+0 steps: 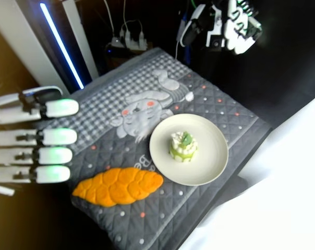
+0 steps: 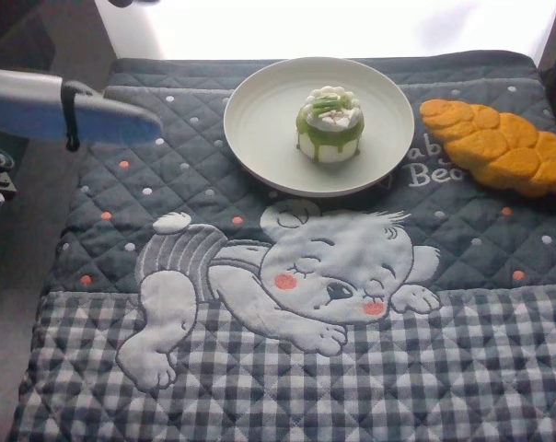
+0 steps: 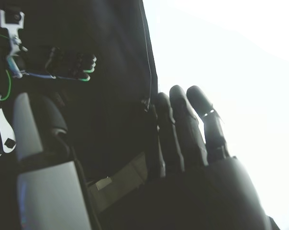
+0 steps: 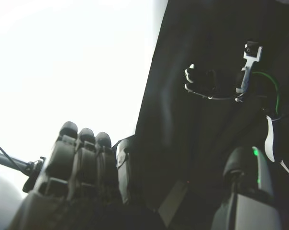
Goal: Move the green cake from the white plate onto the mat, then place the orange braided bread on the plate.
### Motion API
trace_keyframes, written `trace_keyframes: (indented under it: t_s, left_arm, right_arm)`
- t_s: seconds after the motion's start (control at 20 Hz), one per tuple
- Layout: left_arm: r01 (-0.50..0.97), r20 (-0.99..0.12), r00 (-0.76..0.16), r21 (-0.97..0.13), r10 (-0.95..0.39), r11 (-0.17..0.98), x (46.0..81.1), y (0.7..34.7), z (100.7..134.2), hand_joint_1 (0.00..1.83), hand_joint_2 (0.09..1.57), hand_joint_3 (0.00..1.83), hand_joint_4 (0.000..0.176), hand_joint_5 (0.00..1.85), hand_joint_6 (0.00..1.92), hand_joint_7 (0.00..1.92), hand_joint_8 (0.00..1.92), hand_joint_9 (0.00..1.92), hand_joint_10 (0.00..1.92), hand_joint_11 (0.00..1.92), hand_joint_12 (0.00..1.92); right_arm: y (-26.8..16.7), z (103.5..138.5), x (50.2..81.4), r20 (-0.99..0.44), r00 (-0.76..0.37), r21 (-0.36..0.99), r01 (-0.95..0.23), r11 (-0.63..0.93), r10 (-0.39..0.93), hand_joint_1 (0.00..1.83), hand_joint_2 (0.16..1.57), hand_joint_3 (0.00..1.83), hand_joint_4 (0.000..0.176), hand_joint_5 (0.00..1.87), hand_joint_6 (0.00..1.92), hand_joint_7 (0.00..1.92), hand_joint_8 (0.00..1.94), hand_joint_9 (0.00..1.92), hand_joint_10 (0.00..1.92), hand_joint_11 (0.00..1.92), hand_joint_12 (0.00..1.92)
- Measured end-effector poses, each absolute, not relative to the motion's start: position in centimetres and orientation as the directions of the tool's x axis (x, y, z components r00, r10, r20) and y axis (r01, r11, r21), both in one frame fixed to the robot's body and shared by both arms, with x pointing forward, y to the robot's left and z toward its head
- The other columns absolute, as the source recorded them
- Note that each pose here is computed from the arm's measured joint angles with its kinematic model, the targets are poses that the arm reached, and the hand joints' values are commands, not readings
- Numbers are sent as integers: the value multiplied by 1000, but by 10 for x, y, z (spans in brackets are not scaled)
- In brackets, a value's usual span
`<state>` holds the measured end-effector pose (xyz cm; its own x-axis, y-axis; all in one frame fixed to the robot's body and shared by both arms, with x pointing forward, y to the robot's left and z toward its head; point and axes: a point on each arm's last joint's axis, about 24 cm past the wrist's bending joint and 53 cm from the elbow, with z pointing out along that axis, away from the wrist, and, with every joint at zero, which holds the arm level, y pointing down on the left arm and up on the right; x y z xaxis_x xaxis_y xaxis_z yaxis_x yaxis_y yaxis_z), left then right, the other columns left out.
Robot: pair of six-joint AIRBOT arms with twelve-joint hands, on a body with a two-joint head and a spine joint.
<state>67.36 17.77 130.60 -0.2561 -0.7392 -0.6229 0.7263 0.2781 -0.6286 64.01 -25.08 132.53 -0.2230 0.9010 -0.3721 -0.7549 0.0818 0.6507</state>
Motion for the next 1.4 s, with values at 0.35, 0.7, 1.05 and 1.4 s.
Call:
trace_keyframes:
  t_s: [0.35,0.7,1.05,1.4]
  left_arm:
    - [711,-638,-317,-650,-702,269,689,153,1299,677,907,0,13,349,0,542,3,611,87,151,1267]
    - [703,-722,-360,-626,-591,337,711,110,1293,698,874,0,33,282,1,406,1,509,3,184,838]
    - [667,-759,-366,-618,-539,416,736,99,1290,683,839,0,46,312,0,449,1,510,3,272,617]
    - [634,-775,-409,-621,-481,462,755,74,1269,670,878,8,12,321,6,444,2,497,5,343,449]
  right_arm:
    - [-246,1322,640,-370,-223,650,-756,80,902,742,714,4,63,546,1,600,0,513,32,0,1202]
    - [-246,1322,640,-372,-224,649,-756,79,901,714,727,5,84,471,0,552,0,508,21,0,1271]
    - [-242,1320,639,-366,-233,648,-758,68,901,677,686,0,167,255,0,345,0,274,2,0,981]
    - [-239,1317,639,-364,-241,651,-757,61,900,691,718,0,166,273,6,351,6,247,9,0,848]
